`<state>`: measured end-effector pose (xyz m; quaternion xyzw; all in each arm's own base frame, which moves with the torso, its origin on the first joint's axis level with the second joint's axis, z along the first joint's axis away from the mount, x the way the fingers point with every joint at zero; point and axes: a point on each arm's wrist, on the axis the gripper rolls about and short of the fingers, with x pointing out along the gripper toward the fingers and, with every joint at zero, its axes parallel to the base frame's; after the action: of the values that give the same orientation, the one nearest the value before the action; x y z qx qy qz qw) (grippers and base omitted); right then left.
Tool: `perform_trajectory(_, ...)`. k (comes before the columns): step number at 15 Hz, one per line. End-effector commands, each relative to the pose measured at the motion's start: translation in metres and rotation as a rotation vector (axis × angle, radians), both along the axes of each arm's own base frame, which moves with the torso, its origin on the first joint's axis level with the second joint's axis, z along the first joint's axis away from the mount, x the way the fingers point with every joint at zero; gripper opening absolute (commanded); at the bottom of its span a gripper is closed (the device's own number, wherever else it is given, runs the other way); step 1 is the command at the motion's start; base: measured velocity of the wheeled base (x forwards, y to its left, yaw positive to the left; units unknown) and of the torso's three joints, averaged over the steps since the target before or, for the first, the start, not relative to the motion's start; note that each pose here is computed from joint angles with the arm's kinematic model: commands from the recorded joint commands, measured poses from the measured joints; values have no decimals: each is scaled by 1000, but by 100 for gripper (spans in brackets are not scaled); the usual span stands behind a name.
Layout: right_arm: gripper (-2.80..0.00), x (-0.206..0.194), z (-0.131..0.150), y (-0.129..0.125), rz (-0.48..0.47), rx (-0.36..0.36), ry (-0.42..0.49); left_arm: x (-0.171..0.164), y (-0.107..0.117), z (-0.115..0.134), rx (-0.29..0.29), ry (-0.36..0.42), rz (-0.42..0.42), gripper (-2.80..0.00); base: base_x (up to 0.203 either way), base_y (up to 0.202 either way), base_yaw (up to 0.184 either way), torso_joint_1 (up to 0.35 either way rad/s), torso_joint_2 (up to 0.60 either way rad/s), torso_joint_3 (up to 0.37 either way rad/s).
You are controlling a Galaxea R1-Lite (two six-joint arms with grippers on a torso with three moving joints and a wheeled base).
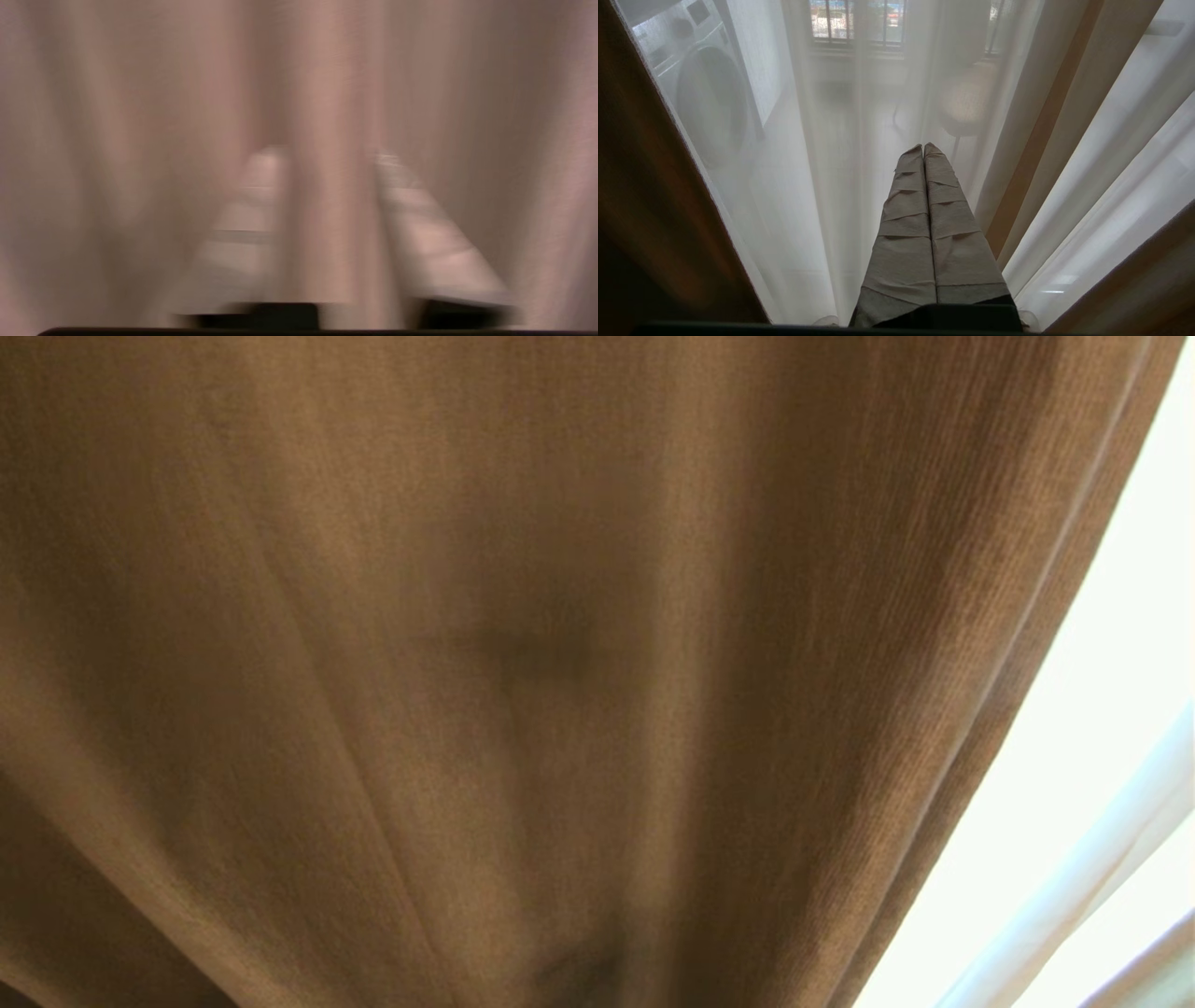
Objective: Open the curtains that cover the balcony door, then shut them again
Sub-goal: Close the outer curtains on both sides
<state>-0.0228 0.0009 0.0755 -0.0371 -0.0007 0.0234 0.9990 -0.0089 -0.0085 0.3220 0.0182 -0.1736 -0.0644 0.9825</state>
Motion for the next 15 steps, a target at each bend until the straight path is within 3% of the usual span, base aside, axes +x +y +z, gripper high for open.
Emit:
perform_trajectory(1, -280, 0, 0, 0, 1, -1, 0, 3, 1, -10, -5, 33, -4, -280, 0, 0, 0, 0, 0, 0)
perform_trajectory(4, -280, 0, 0, 0, 1, -1, 0, 6, 2, -18, -33, 60, 16, -280, 0, 0, 0, 0, 0, 0)
perform_trajectory(8, -280, 0, 0, 0, 1, -1, 0, 8, 2, -48, -47, 127, 26, -280, 0, 0, 0, 0, 0, 0)
perform_trajectory(11, -280, 0, 0, 0, 1, -1, 0, 6, 2, -81, -55, 183, 32, -280, 0, 0, 0, 0, 0, 0)
perform_trajectory(15, -280, 0, 0, 0, 1, -1, 0, 4, 2, -145, -40, 295, 65, -280, 0, 0, 0, 0, 0, 0)
